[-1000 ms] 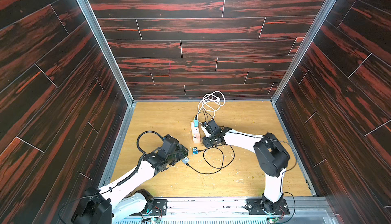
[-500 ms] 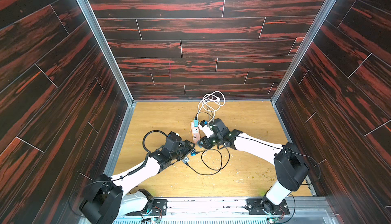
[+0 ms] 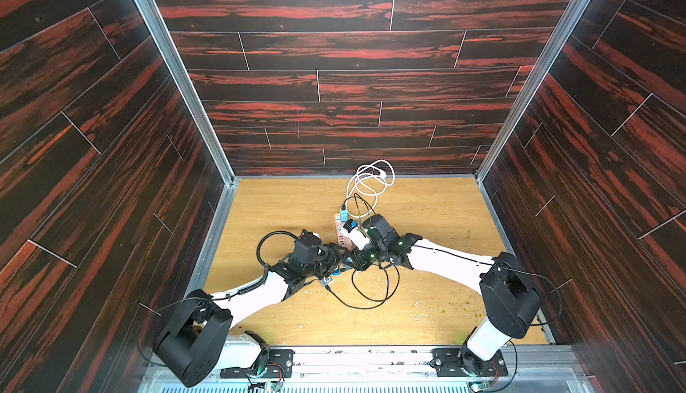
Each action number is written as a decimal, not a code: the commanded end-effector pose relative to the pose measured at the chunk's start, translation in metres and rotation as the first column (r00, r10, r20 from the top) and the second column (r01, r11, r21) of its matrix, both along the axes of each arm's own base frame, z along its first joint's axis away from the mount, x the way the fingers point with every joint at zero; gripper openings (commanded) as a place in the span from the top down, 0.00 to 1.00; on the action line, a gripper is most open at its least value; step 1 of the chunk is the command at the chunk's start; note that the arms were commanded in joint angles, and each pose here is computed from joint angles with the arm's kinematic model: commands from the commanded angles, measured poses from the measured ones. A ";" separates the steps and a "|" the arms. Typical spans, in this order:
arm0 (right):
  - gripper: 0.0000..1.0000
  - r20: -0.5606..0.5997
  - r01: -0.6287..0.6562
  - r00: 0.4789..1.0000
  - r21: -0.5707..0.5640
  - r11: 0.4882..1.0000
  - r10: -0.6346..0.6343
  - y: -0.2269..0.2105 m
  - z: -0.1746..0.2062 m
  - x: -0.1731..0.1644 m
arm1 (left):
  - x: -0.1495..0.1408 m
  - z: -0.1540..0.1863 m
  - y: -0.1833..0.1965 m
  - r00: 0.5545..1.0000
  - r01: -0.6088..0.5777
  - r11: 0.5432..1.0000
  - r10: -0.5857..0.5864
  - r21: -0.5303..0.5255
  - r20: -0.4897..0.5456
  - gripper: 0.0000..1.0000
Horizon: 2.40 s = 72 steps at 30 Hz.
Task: Charge mp3
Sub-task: Pick up the plug from the center of the board.
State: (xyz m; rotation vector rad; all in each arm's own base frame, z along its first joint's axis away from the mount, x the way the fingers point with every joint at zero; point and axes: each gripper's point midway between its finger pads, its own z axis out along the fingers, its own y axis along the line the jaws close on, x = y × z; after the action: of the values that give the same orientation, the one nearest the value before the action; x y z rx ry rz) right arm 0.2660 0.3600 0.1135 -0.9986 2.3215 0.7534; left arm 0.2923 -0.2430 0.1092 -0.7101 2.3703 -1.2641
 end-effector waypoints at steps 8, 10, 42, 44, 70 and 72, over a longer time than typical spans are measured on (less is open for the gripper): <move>0.89 0.052 -0.047 0.998 0.123 0.991 0.040 0.011 0.036 -0.008 | -0.002 -0.002 -0.004 1.000 -0.004 0.997 0.003 -0.081 -0.015 0.46; 0.89 0.048 -0.052 0.998 0.130 0.990 0.046 0.013 0.036 -0.010 | -0.002 -0.001 -0.005 1.000 -0.005 0.995 0.004 -0.095 -0.015 0.49; 0.69 0.037 -0.017 0.999 0.130 0.991 0.012 0.012 0.038 -0.006 | -0.017 -0.004 -0.009 0.998 0.023 0.982 -0.033 -0.189 -0.049 1.00; 0.56 0.048 -0.010 0.999 0.138 0.990 0.004 0.010 0.044 -0.006 | -0.017 -0.005 -0.006 0.999 0.012 0.984 -0.020 -0.179 -0.043 1.00; 0.34 -0.235 0.041 0.958 0.683 0.730 0.166 0.011 0.101 -0.046 | 0.003 0.092 0.062 0.842 -0.241 0.902 0.378 -0.359 0.386 1.00; 0.34 -0.240 0.054 0.957 0.698 0.714 0.162 0.014 0.101 -0.041 | 0.002 0.092 0.063 0.839 -0.249 0.896 0.389 -0.369 0.381 1.00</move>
State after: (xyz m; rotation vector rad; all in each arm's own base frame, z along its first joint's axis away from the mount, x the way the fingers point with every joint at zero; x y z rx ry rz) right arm 0.2249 0.3660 0.1950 -0.6333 2.0250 1.6249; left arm 0.2948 -0.1854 0.1822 -0.7966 1.7225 -1.4464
